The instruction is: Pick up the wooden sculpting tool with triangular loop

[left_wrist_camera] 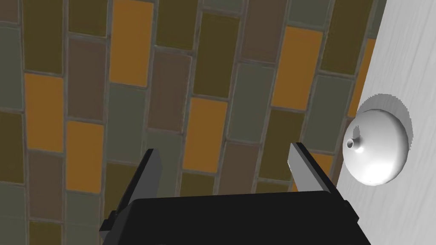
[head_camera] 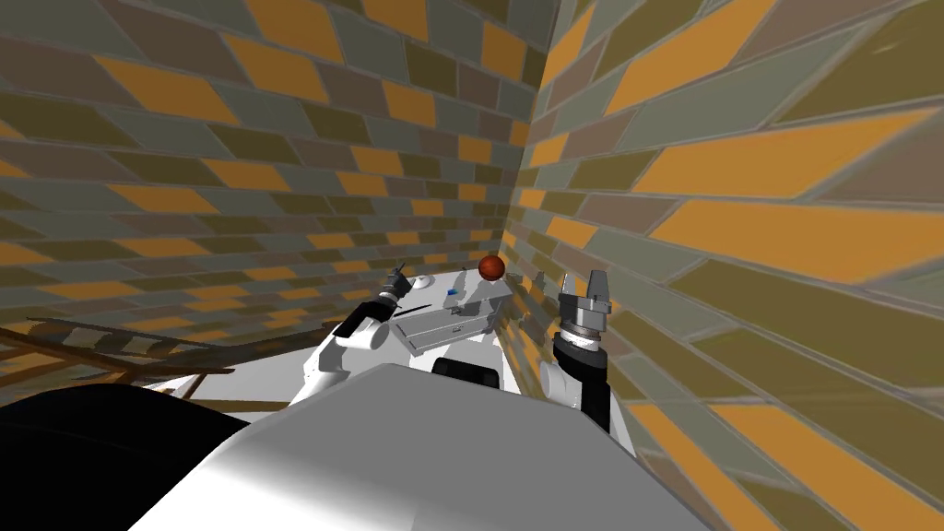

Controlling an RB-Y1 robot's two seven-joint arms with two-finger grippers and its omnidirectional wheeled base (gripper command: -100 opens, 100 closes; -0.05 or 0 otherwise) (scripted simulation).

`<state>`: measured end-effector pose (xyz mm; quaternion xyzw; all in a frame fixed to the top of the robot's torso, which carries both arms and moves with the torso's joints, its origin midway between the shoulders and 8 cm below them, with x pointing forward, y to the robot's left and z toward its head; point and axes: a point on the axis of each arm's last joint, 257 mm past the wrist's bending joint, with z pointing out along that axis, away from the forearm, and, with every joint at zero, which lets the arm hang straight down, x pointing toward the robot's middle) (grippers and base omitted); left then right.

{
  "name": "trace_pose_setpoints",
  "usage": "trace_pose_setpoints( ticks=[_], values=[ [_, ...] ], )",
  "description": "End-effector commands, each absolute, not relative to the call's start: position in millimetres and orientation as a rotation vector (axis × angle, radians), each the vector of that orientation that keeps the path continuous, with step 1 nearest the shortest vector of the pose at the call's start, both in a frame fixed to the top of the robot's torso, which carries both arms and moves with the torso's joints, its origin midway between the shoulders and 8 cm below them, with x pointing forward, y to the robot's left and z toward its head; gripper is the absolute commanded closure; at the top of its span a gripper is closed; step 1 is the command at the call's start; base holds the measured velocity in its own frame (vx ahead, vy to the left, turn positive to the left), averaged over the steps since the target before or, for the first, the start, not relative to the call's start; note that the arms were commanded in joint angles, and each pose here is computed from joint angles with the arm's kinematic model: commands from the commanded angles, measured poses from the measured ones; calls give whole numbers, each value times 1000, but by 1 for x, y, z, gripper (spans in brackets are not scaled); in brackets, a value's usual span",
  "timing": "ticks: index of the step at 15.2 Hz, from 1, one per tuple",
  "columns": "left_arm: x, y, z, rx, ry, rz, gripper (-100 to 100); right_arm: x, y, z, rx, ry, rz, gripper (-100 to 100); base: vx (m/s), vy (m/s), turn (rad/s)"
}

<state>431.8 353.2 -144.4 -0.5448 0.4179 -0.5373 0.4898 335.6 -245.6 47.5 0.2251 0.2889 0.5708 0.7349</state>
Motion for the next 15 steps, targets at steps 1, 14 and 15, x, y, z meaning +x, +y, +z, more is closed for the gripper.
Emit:
trace_pose_setpoints(
  ticks=[1, 14, 15],
  values=[
    [432, 359, -158, -1378, 1034, -1286, -100, 336, -246, 48, 495, 635, 1255, 0, 0, 48, -151],
    [424, 397, -226, -1697, 1080, -1181, -100, 336, -246, 48, 495, 635, 1255, 0, 2, 48, -127],
    [422, 404, -233, -1741, 1068, -1173, -100, 336, -246, 48, 495, 635, 1255, 0, -1, 52, -167]
  ],
)
